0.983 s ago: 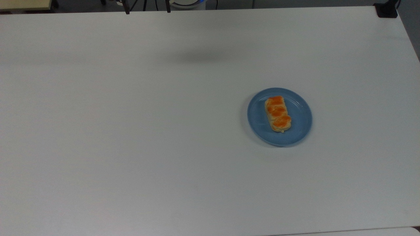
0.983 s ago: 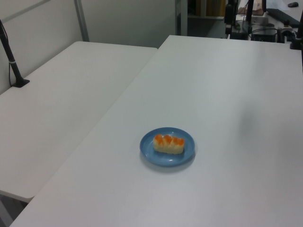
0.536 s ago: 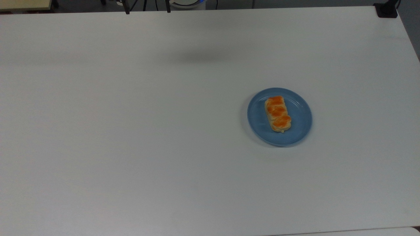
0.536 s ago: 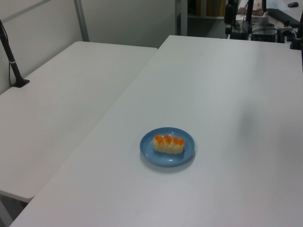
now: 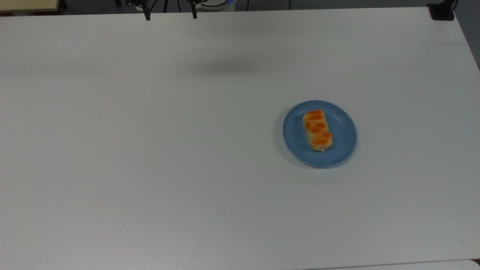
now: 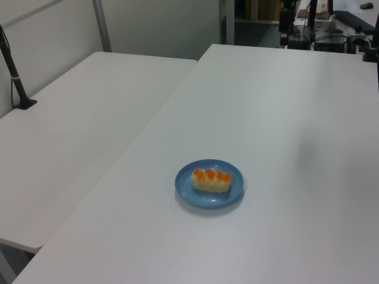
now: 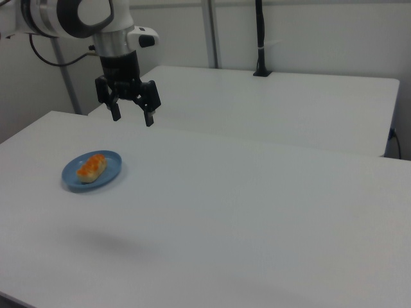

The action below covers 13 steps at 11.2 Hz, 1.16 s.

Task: Put the bread on the table

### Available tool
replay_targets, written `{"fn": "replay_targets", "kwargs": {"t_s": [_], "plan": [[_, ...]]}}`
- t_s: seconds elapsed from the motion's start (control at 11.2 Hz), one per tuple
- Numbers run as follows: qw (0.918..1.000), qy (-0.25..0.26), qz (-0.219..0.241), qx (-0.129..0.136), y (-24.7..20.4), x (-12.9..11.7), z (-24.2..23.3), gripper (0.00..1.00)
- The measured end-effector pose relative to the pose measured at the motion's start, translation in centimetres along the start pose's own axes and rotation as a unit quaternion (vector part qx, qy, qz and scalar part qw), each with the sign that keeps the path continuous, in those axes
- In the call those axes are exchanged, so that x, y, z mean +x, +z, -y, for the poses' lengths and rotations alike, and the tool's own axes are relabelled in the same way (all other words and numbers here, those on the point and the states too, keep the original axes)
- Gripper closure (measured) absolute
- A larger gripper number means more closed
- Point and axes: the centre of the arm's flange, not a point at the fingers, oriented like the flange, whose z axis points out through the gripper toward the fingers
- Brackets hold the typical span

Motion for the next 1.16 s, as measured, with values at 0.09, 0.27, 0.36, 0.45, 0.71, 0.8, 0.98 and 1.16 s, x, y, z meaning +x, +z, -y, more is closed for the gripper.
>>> {"fn": "replay_targets", "kwargs": {"t_s": [0.09,0.27,0.36,0.45,0.71,0.8,0.98,1.16], "plan": [[1.0000,-0.001,0.001,0.000,0.1,0.1,0.1,0.00],[0.9999,-0.010,0.004,0.001,0.8,0.7,1.3,0.00],[1.0000,-0.008,-0.001,0.000,1.8,1.8,2.9,0.00],[0.9999,0.004,-0.010,0.000,3.4,3.3,5.4,0.00],[0.9983,0.036,-0.045,0.006,9.6,7.7,15.8,0.00],[0.9975,0.046,-0.052,0.010,12.0,8.6,19.1,0.00],[0.9974,0.053,-0.047,0.012,16.4,9.3,24.2,0.00],[0.9983,0.040,-0.042,0.007,20.4,9.8,27.7,0.00]]}}
